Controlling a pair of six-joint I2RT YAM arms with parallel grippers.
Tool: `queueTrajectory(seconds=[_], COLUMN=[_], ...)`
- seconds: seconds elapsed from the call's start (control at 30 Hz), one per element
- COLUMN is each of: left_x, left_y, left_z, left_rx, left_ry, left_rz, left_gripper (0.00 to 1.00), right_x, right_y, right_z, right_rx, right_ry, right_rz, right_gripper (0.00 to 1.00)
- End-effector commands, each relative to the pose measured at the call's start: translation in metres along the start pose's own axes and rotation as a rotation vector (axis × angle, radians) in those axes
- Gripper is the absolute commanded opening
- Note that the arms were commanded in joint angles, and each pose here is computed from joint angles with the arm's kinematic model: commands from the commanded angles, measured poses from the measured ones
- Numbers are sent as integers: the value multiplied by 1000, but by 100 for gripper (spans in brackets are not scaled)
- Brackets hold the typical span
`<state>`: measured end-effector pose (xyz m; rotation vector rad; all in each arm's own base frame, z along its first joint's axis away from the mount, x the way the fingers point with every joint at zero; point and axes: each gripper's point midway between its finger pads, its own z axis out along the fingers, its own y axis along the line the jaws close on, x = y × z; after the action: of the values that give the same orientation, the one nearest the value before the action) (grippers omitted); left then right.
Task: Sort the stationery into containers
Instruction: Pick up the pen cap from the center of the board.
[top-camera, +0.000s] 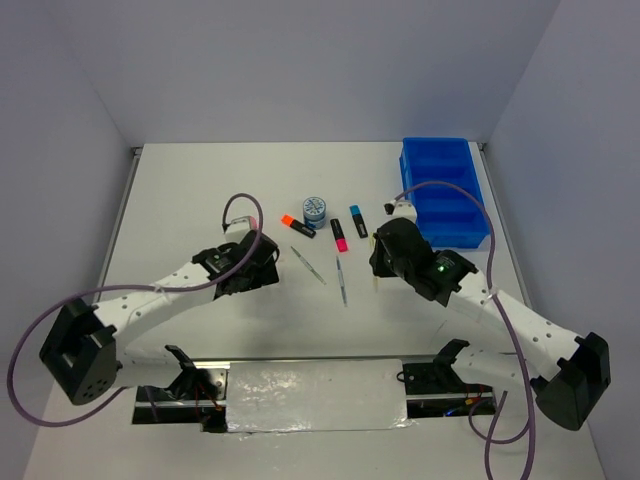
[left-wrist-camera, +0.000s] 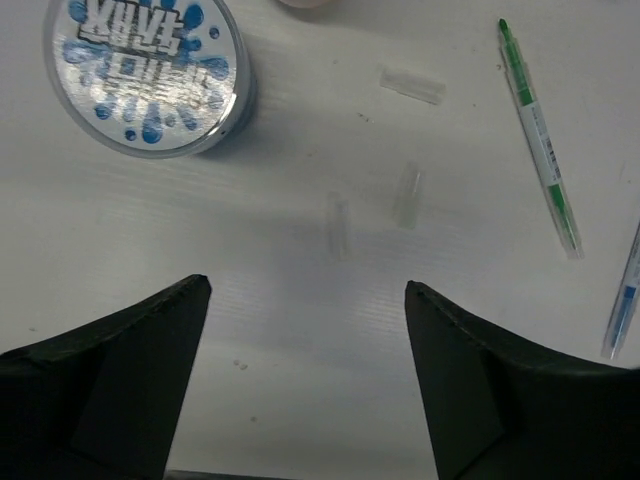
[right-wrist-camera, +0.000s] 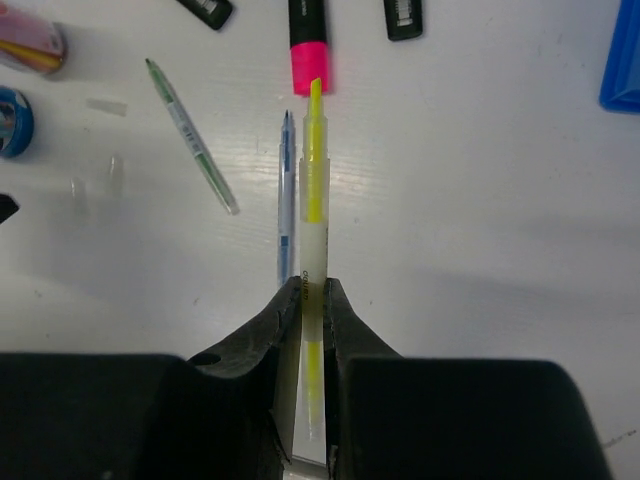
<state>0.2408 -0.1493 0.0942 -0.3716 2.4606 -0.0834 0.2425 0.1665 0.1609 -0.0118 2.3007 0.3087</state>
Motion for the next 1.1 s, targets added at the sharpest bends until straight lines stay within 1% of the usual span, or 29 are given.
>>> queueTrajectory(seconds=[0.0,0.03,0.1,0.13,0.2,0.23,0.33,0.4,0.47,0.7,0.8,0.83,0.87,0.9,0.97,1.0,1.03,1.07], left_x=[0,2,8,10,17,19,24,26,28,35,39,40,43,45,50,52,57,59], left_y=[-23,-22,-21,-22,-20,-20,-17,-16,-17,-11,-8,-7,-7,-6,-5,-5,-2,-4], left_z=[17,20,30,32,41,44,53,58,60,70,74,75,76,77,78,78,79,79], left_rx=[35,22,-9,-12,-27,-34,-60,-65,-69,-110,-123,-127,-125,-129,-131,-125,-125,-115], left_ry=[-6,1,20,26,43,45,53,55,61,80,89,94,102,109,122,131,143,147], left_rz=[-76,-79,-73,-72,-65,-59,-45,-36,-27,-20,-11,-6,-4,-1,1,-7,-3,-7], left_gripper=[88,82,77,70,68,65,64,59,57,56,54,51,41,37,33,25,21,14], right_x=[8,12,15,18,19,20,22,22,23,26,27,27,27,28,28,28,28,28], right_y=[7,6,8,8,9,8,12,14,13,13,12,13,14,14,15,15,15,17], right_z=[-6,-5,-3,-2,0,1,2,2,3,3,3,3,4,4,4,4,4,4], right_rx=[-66,-69,-81,-85,-88,-86,-106,-117,-116,-117,-116,-117,-121,-121,-123,-123,-123,-128], right_ry=[9,18,22,27,30,33,35,33,32,37,38,39,38,38,37,37,37,37], right_rz=[-33,-34,-35,-37,-43,-44,-48,-51,-56,-63,-63,-64,-63,-63,-64,-63,-61,-61], right_gripper=[0,0,0,0,0,0,0,0,0,0,0,0,0,0,0,0,0,0])
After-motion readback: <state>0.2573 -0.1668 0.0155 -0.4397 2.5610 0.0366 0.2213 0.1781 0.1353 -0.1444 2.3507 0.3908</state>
